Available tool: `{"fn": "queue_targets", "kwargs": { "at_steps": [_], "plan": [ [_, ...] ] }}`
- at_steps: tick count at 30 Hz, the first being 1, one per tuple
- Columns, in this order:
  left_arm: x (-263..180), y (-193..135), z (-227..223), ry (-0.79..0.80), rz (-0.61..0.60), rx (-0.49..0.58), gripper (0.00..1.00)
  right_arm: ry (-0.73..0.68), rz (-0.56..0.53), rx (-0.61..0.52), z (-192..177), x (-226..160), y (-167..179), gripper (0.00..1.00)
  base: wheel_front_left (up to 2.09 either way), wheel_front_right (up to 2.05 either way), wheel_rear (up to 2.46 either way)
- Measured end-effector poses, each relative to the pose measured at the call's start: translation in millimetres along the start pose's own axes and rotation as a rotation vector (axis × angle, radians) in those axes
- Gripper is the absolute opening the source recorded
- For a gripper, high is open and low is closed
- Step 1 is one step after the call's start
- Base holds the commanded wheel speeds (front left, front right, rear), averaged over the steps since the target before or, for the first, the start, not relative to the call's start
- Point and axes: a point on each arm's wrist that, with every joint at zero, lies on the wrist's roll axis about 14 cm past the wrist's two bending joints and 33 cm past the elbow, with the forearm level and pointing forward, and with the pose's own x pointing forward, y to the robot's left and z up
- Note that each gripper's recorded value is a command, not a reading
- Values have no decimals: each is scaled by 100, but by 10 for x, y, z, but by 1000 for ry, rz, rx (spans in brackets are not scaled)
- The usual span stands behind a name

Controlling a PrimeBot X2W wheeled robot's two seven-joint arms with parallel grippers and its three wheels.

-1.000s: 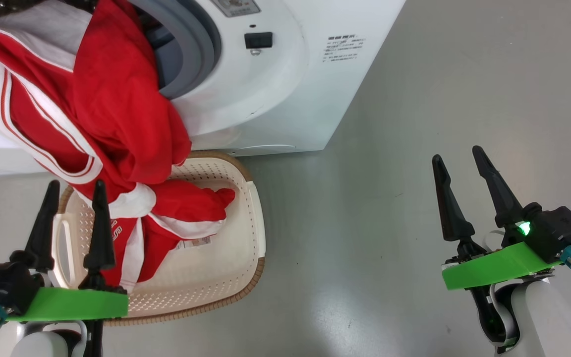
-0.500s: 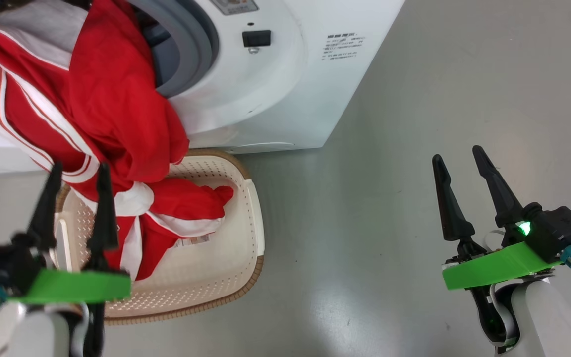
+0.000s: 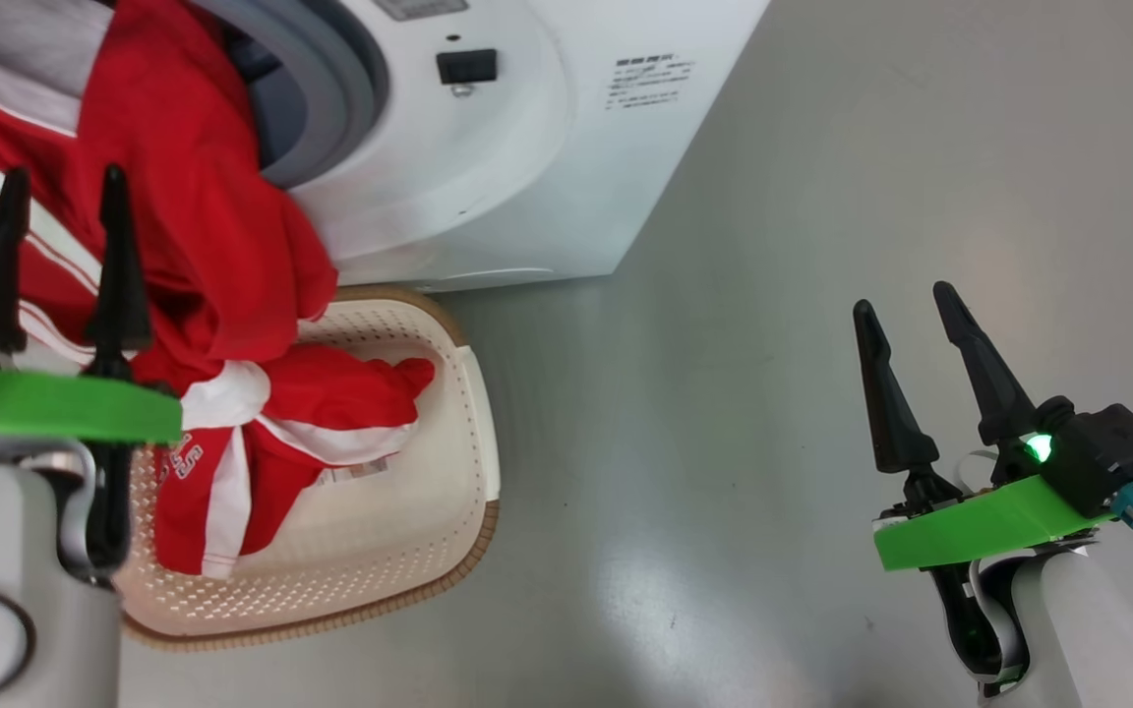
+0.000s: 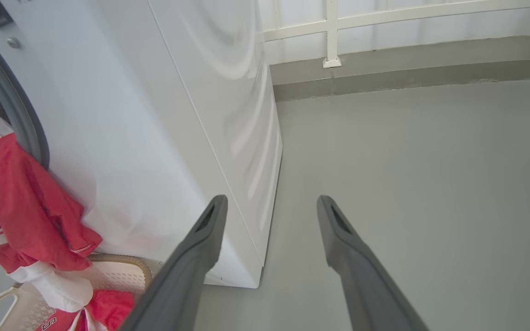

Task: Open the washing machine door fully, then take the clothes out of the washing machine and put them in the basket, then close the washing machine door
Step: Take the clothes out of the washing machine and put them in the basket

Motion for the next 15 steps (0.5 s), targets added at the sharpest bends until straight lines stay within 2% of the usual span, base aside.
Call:
{"fn": "queue_targets", "kwargs": {
  "at_steps": [7, 15],
  "plan": [
    [200, -16, -248, 81, -21, 24, 100, 6, -19, -3, -26, -3, -74, 100, 0, 0, 0],
    [459, 22, -392, 125, -4, -7, 100, -4, -33, -2, -12, 58, -141, 100, 0, 0, 0]
  ]
}}
